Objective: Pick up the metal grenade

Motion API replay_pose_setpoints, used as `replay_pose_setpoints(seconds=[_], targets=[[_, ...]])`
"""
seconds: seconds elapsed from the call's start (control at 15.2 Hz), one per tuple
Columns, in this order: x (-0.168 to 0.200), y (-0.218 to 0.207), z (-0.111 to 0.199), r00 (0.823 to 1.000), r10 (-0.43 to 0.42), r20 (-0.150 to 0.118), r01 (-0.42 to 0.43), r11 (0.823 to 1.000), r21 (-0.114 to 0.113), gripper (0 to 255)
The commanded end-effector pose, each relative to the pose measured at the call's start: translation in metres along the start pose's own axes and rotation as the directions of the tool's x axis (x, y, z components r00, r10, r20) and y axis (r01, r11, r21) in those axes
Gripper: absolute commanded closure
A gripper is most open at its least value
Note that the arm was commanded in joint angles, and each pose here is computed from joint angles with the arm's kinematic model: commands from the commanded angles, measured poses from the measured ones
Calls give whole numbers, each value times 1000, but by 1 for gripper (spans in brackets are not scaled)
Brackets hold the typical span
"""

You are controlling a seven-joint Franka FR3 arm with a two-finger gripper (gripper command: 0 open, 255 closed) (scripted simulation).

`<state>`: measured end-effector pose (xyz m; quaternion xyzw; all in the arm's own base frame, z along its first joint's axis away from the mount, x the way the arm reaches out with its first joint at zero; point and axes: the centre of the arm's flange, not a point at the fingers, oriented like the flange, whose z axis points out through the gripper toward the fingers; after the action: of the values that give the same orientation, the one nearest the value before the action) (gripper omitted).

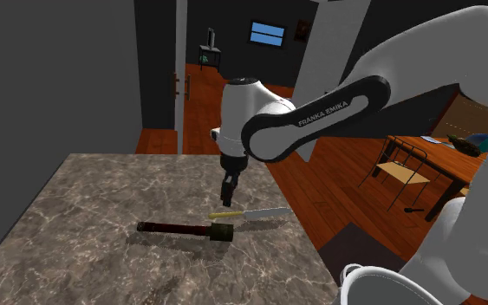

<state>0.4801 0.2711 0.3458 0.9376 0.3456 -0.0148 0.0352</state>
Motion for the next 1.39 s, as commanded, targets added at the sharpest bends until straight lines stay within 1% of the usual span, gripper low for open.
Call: replay_pose_setpoints(seconds=[0.0, 0.26, 0.59, 1.12, 1.25, 1.32], targets=[[21, -8, 15, 999, -35, -2, 35, 999, -9, 0], [58, -30, 47, 995, -103, -3, 103, 994, -27, 0], [102, -59, 88, 982, -188, -3, 188, 981, -49, 0], [106, -63, 130, 981, -193, -3, 193, 980, -51, 0], [106, -63, 130, 981, -193, -3, 193, 980, -51, 0], [106, -64, 129, 981, -193, -3, 193, 980, -51, 255]])
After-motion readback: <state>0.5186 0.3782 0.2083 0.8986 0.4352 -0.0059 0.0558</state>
